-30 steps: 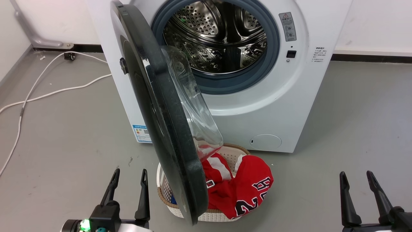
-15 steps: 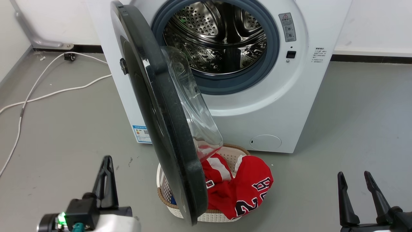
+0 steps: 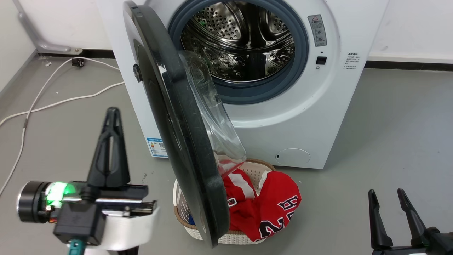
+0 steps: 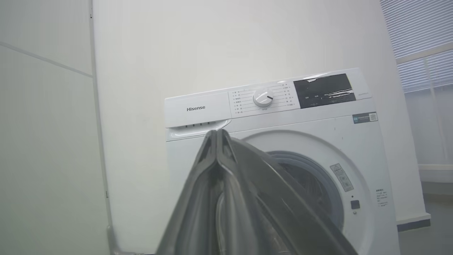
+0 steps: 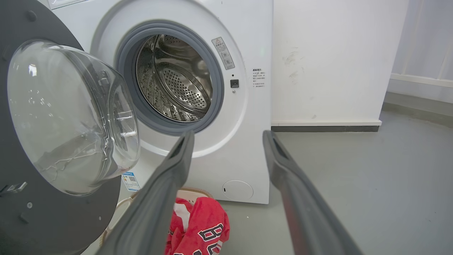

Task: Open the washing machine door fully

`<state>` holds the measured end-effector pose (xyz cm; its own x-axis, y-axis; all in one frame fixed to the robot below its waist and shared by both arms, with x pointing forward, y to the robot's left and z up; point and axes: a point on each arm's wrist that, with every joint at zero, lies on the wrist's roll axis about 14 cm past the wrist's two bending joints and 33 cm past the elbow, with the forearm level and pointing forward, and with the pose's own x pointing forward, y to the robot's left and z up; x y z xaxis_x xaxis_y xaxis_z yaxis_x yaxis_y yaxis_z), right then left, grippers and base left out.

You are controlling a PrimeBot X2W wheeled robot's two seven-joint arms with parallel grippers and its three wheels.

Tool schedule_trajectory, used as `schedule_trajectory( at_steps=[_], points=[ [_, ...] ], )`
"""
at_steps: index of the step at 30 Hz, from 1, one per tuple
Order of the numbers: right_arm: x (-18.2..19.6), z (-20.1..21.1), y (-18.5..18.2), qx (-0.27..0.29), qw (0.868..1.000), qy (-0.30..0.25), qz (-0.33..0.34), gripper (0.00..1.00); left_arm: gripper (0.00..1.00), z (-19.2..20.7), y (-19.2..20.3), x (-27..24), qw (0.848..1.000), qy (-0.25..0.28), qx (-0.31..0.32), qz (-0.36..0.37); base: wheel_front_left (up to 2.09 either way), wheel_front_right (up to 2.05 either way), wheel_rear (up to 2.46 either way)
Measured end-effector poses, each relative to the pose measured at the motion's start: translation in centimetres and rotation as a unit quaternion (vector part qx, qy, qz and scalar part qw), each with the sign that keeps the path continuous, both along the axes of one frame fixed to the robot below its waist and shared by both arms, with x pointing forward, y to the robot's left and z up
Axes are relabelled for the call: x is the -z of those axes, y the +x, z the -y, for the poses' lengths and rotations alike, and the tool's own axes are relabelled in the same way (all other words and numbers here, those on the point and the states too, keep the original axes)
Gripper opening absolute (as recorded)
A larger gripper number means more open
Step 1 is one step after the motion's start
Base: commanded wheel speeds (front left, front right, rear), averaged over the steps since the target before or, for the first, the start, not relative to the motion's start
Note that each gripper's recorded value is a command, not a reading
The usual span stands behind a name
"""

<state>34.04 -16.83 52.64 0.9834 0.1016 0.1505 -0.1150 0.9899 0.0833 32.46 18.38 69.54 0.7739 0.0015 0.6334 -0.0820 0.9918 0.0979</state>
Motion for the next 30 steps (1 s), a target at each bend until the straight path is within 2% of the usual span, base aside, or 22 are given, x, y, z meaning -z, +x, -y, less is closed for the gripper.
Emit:
schedule_trajectory(
  at_steps=[14, 21, 30],
  points=[
    [0.7, -0.2, 0.0, -0.003, 1.0, 0.008, -0.011, 1.0, 0.0, 9.1, -1.7, -2.1, 0.988, 0.042, 0.141, 0.041, 0.0, 0.0, 0.0],
    [1.0, -0.5, 0.1, -0.006, 1.0, 0.009, -0.016, 1.0, 0.0, 12.4, -2.2, -0.8, 0.979, 0.049, 0.195, 0.023, 0.0, 0.0, 0.0],
    [1.3, -0.6, 0.2, -0.009, 1.0, 0.013, -0.021, 1.0, 0.0, 16.7, -3.3, 1.0, 0.961, 0.06, 0.272, -0.005, 0.0, 0.0, 0.0]
  ],
)
